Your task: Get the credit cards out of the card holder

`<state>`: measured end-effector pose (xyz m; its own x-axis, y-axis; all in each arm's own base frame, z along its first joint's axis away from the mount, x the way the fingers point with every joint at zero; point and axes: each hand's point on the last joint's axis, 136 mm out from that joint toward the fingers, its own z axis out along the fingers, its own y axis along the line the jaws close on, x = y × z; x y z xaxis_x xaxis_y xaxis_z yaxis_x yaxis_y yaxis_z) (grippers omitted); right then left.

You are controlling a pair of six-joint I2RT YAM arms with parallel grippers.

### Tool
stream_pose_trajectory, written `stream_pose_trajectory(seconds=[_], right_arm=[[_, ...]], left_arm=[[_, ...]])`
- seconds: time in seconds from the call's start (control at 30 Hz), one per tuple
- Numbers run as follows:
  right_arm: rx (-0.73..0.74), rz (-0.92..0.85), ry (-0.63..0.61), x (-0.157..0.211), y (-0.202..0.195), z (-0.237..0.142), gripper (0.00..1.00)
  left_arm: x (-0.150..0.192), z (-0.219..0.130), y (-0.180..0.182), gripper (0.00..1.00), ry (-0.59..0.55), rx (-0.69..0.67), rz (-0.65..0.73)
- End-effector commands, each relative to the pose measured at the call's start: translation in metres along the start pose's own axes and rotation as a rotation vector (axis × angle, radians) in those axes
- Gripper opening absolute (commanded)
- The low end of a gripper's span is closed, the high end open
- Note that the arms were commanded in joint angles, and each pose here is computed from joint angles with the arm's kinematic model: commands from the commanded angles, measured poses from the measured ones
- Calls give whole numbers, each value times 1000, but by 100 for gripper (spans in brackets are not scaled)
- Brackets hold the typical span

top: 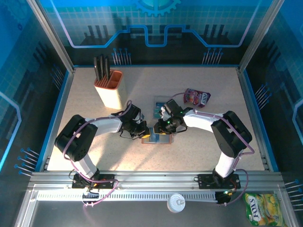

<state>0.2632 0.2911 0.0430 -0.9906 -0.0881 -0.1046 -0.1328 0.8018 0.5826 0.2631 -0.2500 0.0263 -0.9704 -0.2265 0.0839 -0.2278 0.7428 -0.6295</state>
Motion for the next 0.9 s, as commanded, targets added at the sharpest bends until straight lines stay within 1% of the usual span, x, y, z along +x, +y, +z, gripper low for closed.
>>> stream_pose_trajectory(seconds=[0.0, 0.4, 0.87], right_arm=[[28, 5, 12, 7, -7, -2, 31], [52, 21, 27, 11, -16, 3, 33], [37, 45, 55, 16, -21, 14, 35]], left_arm=[[7, 6, 10, 3, 26, -21, -13], [11, 9, 21, 3, 35, -53, -27], [11, 8, 21, 2, 34, -53, -27]])
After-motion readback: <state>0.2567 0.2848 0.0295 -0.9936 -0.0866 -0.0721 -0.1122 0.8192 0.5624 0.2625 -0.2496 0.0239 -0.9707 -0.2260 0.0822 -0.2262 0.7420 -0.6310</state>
